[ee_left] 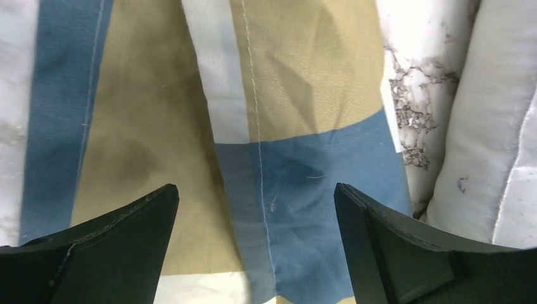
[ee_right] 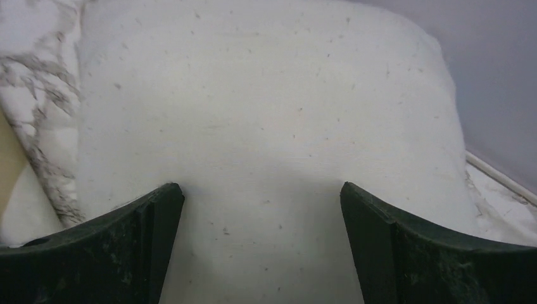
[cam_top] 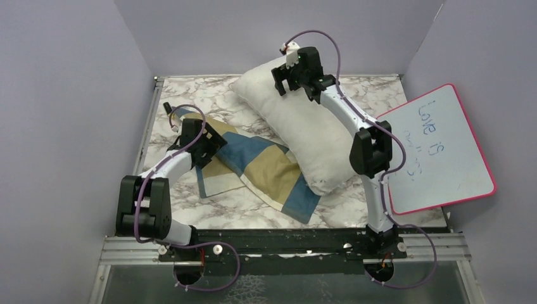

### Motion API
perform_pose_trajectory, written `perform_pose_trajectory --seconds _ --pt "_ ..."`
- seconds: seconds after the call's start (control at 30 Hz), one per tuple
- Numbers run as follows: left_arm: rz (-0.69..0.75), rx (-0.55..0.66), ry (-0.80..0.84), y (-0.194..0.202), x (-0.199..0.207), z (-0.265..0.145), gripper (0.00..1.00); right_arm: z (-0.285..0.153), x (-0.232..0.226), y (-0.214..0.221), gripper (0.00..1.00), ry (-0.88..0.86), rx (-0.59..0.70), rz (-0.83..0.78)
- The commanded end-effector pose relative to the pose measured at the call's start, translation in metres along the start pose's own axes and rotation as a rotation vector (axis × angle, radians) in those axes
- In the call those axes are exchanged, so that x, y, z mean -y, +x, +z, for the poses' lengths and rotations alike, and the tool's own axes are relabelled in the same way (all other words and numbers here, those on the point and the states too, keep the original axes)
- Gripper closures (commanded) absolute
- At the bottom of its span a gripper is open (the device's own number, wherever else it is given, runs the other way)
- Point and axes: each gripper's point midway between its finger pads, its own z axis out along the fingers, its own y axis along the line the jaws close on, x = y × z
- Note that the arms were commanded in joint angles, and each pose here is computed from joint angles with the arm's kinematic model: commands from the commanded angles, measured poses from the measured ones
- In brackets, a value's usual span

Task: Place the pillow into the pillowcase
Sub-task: Pick up the pillow at the center of the board.

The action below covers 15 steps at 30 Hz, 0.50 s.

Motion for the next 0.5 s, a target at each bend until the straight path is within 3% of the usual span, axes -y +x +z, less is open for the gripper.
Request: perform_pose_trajectory --seconds 0.0,0.07,0.1,0.2,0.23,0.27,0.33,0.47 --pt "-0.034 -0.022 0.128 0.001 0.027 0.016 0.06 0.022 0.003 0.021 0.03 -0.007 -0.054 -0.093" --pt "-0.030 -0.028 0.165 0.002 0.037 0.022 0.09 0.027 -0.003 0.028 0.13 -0.052 -0.071 -0.114" --pt "-0.025 -0.027 0.176 0.002 0.042 0.025 0.11 0.029 -0.004 0.029 0.24 -0.060 -0.079 -0.123" --pt "0.002 -0.018 0.191 0.005 0.052 0.032 0.20 0.025 -0.001 0.025 0.77 -0.054 -0.084 -0.147" --pt "0.007 -0.018 0.194 0.005 0.054 0.035 0.28 0.020 0.001 0.020 0.93 -0.044 -0.082 -0.157" --pt "0.010 -0.021 0.203 0.005 0.057 0.036 0.40 0.011 0.004 0.012 0.99 -0.030 -0.077 -0.164" --pt "0.017 -0.016 0.214 0.002 0.061 0.035 0.65 -0.016 0.008 -0.012 1.00 -0.018 -0.043 -0.177" --pt "0.053 0.040 0.237 -0.019 0.080 0.018 0.92 -0.087 0.022 -0.075 1.00 0.079 0.099 -0.213"
